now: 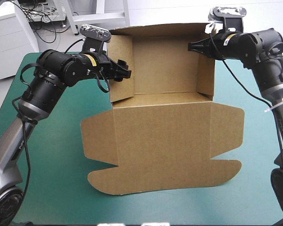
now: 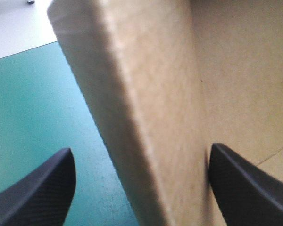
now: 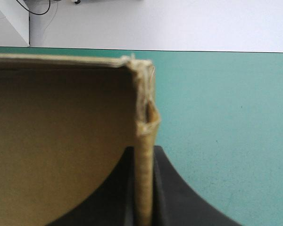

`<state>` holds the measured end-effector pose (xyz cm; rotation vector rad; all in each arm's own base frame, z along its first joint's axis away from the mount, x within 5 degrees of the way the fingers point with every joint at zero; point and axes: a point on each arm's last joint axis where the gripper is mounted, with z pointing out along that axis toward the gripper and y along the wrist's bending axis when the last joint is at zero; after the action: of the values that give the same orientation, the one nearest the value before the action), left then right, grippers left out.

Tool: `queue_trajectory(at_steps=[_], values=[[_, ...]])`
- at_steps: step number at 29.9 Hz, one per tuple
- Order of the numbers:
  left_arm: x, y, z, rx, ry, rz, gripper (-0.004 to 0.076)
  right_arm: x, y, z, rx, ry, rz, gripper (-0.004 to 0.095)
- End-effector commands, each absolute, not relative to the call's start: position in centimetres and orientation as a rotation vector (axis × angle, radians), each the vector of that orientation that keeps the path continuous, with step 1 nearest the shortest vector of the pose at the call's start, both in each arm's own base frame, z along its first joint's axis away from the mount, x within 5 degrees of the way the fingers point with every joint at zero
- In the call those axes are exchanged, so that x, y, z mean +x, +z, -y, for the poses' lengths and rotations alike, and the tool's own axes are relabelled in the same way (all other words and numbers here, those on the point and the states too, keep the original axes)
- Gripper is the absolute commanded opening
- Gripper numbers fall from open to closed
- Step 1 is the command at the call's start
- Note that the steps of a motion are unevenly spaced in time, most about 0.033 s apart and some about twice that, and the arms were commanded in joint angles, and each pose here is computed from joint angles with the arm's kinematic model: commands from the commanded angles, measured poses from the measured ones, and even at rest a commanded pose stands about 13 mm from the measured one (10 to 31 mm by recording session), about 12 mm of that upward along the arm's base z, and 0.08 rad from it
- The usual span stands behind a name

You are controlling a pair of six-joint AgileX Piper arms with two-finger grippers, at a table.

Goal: Fold the box

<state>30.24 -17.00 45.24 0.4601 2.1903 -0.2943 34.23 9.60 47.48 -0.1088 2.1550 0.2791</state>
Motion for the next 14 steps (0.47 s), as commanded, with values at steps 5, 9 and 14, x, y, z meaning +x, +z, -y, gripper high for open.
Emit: queue_trajectory(at_steps=[5, 9, 14], values=[[29.8, 47.3, 16.7, 0.401, -0.274, -2.092, 0.048, 34.0, 49.4, -9.7, -0.083, 0.325, -2.039, -0.0016], [30.4, 46.7, 17.0, 0.386, -0.271, -2.127, 0.0391, 34.8, 48.5, -10.1, -0.081, 0.348, -2.065, -0.0016], [31.0, 46.2, 17.4, 0.387, -0.271, -2.147, 0.0232, 35.6, 47.7, -10.3, -0.081, 0.344, -2.086, -0.0016]])
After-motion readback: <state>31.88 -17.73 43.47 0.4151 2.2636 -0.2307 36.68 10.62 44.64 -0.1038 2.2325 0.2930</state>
